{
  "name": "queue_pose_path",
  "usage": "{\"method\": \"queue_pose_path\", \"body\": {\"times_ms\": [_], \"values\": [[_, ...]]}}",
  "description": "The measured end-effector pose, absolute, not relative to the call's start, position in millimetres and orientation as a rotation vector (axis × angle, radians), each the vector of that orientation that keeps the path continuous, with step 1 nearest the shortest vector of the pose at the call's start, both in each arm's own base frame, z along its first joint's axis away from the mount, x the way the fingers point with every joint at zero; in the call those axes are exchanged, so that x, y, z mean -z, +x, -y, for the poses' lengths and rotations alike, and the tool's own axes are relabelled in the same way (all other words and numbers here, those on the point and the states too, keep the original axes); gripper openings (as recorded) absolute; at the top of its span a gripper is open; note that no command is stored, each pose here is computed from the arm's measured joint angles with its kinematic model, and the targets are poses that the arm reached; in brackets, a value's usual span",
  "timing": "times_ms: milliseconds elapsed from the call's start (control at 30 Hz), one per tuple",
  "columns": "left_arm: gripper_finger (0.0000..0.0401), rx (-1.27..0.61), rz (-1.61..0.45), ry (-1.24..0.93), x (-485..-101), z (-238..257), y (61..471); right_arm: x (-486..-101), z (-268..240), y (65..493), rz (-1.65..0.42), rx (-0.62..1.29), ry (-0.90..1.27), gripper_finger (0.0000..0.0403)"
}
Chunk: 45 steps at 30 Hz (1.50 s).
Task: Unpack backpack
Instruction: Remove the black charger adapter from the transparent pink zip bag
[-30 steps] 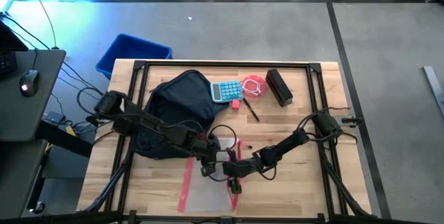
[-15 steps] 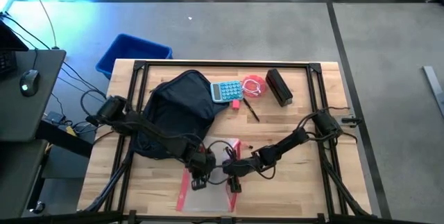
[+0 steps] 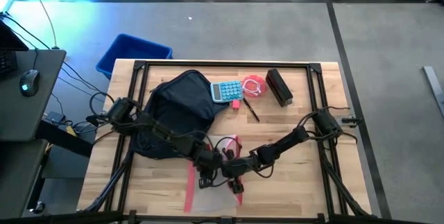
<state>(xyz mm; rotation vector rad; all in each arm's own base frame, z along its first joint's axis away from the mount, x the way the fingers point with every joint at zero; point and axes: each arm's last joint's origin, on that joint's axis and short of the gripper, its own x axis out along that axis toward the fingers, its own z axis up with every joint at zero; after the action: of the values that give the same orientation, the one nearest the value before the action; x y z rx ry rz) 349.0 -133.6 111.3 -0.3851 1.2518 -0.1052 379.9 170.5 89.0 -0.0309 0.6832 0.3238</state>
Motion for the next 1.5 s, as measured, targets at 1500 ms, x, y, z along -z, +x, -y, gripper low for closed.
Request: {"method": "queue_pose_path", "body": {"times_ms": [1500], "values": [[0.0000,-0.300,-1.203,-0.396,-181.5,139.5,297.6,-121.4,-164.0,273.9,-0.697,0.406,0.226,0.0225]]}}
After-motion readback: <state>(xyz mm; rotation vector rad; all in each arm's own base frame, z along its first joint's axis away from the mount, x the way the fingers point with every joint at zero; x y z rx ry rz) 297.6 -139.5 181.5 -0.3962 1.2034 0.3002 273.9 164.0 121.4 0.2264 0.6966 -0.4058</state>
